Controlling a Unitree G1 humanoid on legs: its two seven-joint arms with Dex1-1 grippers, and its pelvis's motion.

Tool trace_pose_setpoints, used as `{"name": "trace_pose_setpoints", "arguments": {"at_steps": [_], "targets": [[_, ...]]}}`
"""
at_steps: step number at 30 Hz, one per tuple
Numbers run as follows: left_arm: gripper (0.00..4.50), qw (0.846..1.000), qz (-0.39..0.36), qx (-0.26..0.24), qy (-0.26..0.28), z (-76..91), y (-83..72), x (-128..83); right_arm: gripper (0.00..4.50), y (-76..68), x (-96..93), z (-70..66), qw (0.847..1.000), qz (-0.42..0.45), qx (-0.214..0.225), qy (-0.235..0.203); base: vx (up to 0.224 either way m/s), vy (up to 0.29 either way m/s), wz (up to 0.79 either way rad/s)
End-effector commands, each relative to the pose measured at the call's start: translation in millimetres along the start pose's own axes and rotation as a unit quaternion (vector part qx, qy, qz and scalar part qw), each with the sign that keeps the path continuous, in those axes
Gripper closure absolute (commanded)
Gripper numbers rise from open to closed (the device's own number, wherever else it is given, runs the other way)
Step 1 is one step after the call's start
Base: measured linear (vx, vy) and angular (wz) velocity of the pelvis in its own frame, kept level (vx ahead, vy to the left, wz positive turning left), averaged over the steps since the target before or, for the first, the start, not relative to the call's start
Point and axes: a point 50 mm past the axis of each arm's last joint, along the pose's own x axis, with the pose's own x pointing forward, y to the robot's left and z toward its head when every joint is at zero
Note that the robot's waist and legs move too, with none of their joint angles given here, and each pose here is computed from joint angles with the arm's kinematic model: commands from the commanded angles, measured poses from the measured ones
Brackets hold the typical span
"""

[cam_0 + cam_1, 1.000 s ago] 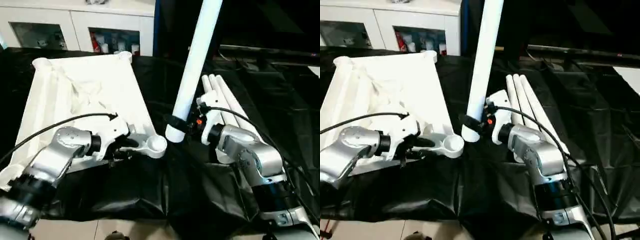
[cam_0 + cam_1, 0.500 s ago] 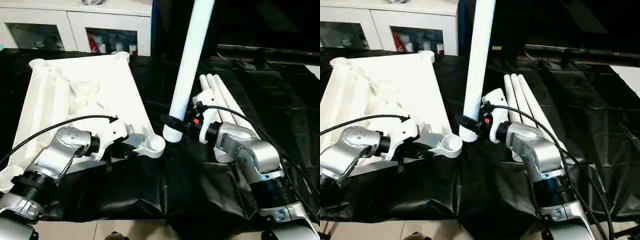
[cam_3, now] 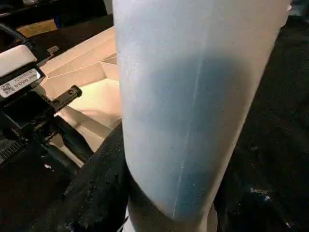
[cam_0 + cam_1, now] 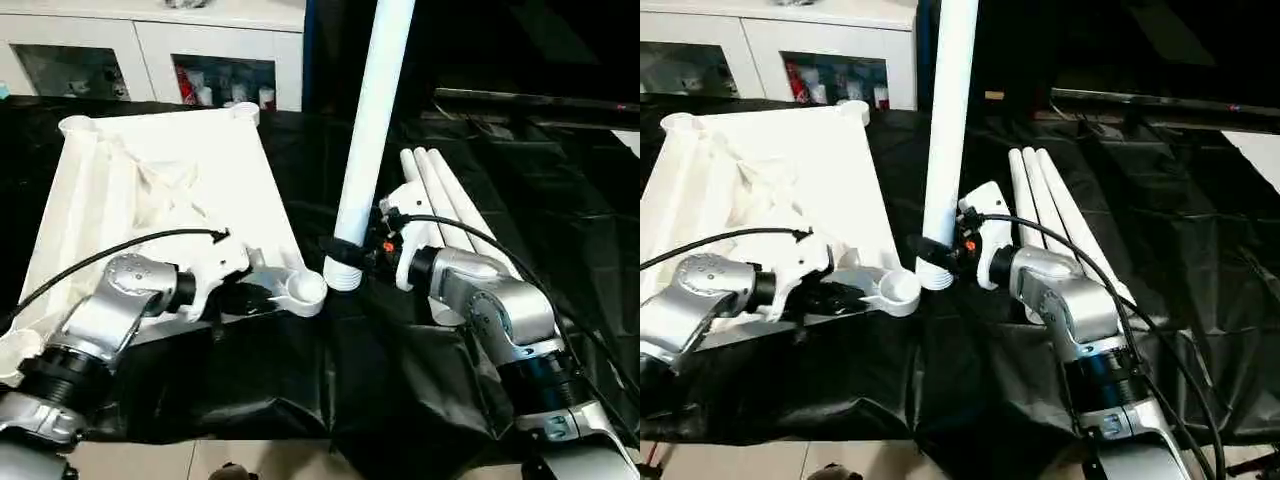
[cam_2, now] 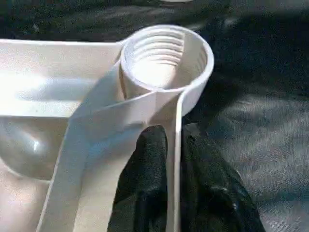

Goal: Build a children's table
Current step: Insert table leg to table base

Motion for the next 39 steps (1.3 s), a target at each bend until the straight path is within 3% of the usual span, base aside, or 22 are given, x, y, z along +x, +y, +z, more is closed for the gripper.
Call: {"name": "trace_pose_setpoints", "arguments": {"at_steps": [1, 17, 18, 26, 30, 39], "targets": [[3.47, 1.0, 0.009, 0.003, 0.004, -1.1, 1.4, -3, 2.6, -1.0, -0.6, 9.6, 1.0, 0.003, -0.017, -0.009, 0.0, 0.0, 0.0], [3.47, 0.999, 0.024, -0.017, 0.015, -10.8, 7.9, -17, 2.6, -1.1, -1.0, 9.3, 1.0, 0.006, -0.021, -0.005, 0.0, 0.0, 0.0], [3.77, 0.999, 0.023, -0.019, 0.014, -10.9, 7.8, -17, 2.6, -1.2, -1.1, 9.2, 1.0, 0.006, -0.021, -0.005, 0.0, 0.0, 0.0], [4.27, 0.999, 0.006, -0.036, -0.002, -9.8, 4.0, -15, 2.61, -0.3, 0.1, 9.0, 1.0, 0.011, -0.022, -0.001, 0.0, 0.0, 0.0], [4.5, 0.999, -0.009, -0.037, -0.013, -6.7, -1.9, -7, 2.61, 0.6, 2.1, 9.6, 1.0, 0.015, -0.022, 0.001, 0.0, 0.0, 0.0], [4.5, 0.998, -0.031, -0.022, -0.047, 9.0, -14.8, 29, 2.61, 4.2, 7.6, 2.4, 0.999, 0.036, -0.023, 0.031, 0.0, 0.0, 0.0]]}}
